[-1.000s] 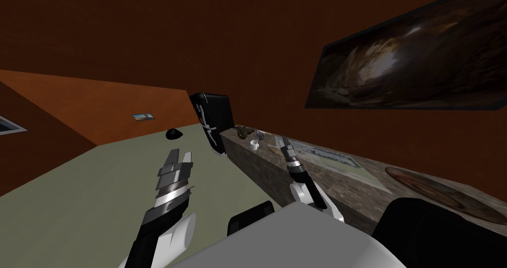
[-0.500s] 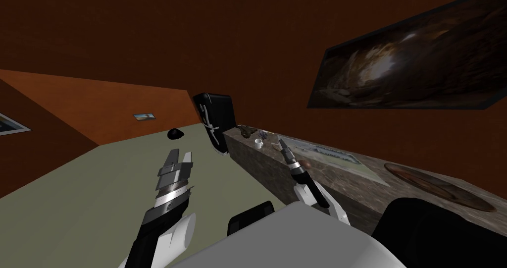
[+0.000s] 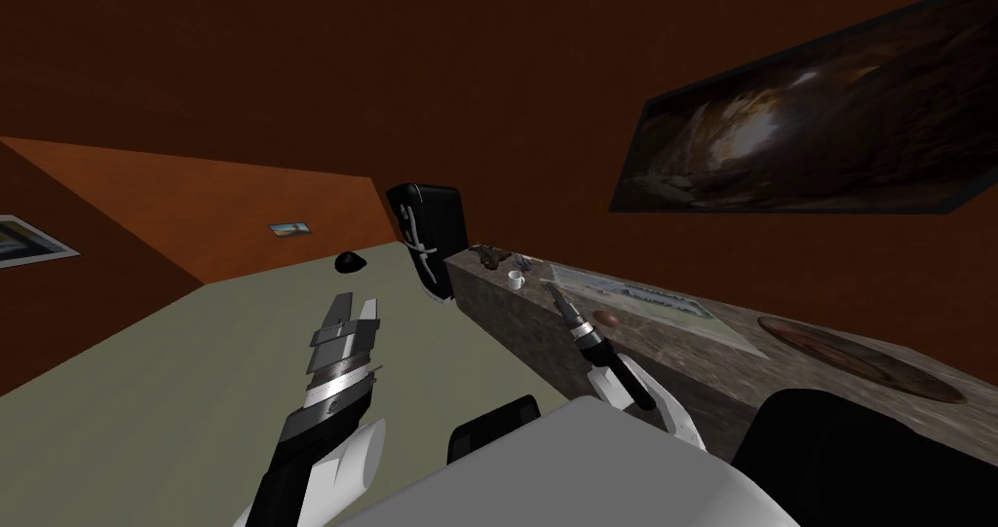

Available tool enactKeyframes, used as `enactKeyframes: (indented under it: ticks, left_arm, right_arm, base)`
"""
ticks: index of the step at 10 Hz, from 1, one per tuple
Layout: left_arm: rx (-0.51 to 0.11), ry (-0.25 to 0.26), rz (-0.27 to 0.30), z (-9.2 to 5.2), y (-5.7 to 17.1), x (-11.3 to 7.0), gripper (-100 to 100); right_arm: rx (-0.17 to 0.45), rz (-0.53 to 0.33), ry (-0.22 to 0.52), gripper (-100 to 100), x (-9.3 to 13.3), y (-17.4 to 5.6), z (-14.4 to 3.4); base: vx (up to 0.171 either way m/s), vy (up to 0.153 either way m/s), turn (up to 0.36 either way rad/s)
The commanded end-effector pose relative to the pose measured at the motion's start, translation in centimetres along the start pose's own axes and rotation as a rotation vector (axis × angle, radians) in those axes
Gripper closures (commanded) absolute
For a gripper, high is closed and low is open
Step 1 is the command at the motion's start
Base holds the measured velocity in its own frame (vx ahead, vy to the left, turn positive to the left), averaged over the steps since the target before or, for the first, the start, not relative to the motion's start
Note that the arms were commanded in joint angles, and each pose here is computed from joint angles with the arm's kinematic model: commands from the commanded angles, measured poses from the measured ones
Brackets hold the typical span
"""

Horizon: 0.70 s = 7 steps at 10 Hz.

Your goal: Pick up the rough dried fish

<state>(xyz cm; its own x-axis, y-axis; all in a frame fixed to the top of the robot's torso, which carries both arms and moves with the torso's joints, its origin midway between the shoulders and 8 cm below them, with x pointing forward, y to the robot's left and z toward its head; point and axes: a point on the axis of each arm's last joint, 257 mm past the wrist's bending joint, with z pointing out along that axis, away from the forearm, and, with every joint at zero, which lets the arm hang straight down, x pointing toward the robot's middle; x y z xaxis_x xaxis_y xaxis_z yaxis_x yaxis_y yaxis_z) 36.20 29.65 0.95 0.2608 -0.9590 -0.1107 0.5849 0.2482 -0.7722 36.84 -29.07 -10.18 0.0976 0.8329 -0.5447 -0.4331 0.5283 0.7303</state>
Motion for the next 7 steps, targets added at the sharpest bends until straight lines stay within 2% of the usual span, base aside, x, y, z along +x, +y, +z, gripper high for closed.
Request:
enactKeyframes:
  ticks: [1, 2, 3, 4, 5, 6, 7]
  left_arm:
    - [0.0, 0.0, 0.0, 0.0, 0.0, 0.0, 0]
    - [0.0, 0.0, 0.0, 0.0, 0.0, 0.0, 0]
    - [0.0, 0.0, 0.0, 0.0, 0.0, 0.0, 0]
    - [0.0, 0.0, 0.0, 0.0, 0.0, 0.0, 0]
    - [0.0, 0.0, 0.0, 0.0, 0.0, 0.0, 0]
    - [0.0, 0.0, 0.0, 0.0, 0.0, 0.0, 0]
    - [0.0, 0.0, 0.0, 0.0, 0.0, 0.0, 0]
  right_arm:
    - [0.007, -0.027, 0.032, -100, 0.2, -0.6, -0.3]
    - [0.028, -0.063, 0.078, -100, 0.9, -2.0, -1.2]
    - [0.025, -0.071, 0.09, -100, 0.9, -2.0, -1.2]
    - [0.048, -0.106, 0.138, -100, 1.6, -3.4, -2.2]
    - [0.044, -0.115, 0.151, -100, 1.6, -3.4, -2.2]
    - [0.069, -0.148, 0.2, -100, 2.2, -4.9, -3.4]
    - [0.065, -0.16, 0.217, -100, 2.2, -4.9, -3.4]
  base:
    - [-0.017, 0.11, 0.003]
    - [-0.012, 0.116, 0.034]
    - [-0.022, 0.097, 0.009]
    - [-0.036, 0.109, 0.046]
    - [-0.024, 0.1, 0.009]
    - [-0.035, 0.131, 0.045]
    - [-0.018, 0.116, 0.012]
